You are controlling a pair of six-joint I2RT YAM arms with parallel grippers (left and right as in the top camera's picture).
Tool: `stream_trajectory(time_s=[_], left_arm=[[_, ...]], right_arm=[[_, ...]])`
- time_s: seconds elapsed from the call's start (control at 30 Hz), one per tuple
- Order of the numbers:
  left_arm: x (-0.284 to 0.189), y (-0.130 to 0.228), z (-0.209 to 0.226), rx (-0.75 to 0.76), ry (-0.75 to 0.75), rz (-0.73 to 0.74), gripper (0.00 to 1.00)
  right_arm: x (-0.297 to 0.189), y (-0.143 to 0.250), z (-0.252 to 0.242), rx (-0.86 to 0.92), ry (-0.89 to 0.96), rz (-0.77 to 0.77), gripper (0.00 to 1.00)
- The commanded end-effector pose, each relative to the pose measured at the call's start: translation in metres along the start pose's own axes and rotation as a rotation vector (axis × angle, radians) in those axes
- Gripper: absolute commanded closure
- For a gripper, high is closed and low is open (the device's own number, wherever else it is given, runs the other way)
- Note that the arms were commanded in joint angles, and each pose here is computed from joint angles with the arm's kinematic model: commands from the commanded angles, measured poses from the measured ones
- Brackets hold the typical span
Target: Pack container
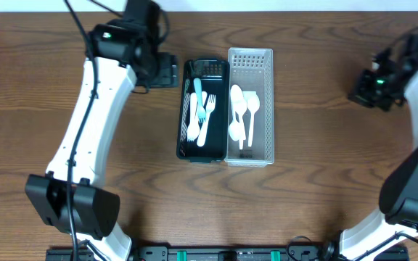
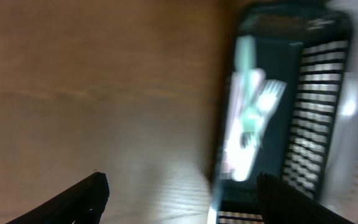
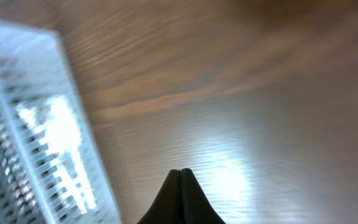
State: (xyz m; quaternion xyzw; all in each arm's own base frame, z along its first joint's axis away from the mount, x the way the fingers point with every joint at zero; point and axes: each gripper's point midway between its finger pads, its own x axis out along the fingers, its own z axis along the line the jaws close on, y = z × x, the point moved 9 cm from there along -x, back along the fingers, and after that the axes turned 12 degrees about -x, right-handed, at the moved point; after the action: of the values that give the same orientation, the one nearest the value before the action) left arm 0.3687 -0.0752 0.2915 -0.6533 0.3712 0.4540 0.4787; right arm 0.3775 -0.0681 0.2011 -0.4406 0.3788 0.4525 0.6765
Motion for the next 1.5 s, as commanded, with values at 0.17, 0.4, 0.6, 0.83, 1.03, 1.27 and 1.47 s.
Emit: stream_trajectory(time_s=[0.17,0.4,0.6,0.83,1.03,1.27,1.47], left_arm=[[0.061,0.007,0.044,-0.089,-0.146,0.174,0.17],[0.067,0.021,0.05,-0.027,-0.161,0.247,0.36],[0.024,0.032,0.054,0.027,-0.141,0.211,0.39],[-0.084,0.06,0.063,0.035,-0.029,-0.088,0.39],[-0.173,0.124,0.09,0.046,0.018,-0.344,0.33],[-0.217,0.209,0.131,0.022,-0.039,-0.465,0.02],[-0.23,0.247,0.146,0.0,-0.007,-0.539,0.02]], right_arm=[[0.034,-0.001,0.086,-0.251,-0.025,-0.003,0.99],[0.063,0.013,0.116,-0.321,-0.02,0.075,0.99],[0.039,0.015,0.135,-0.461,-0.064,0.016,0.99],[-0.064,0.025,0.16,-0.629,-0.042,-0.267,0.99],[-0.19,0.08,0.176,-0.711,-0.017,-0.618,0.99],[-0.282,0.168,0.163,-0.741,-0.024,-0.905,0.92],[-0.3,0.229,0.141,-0.731,-0.001,-0.92,0.28]])
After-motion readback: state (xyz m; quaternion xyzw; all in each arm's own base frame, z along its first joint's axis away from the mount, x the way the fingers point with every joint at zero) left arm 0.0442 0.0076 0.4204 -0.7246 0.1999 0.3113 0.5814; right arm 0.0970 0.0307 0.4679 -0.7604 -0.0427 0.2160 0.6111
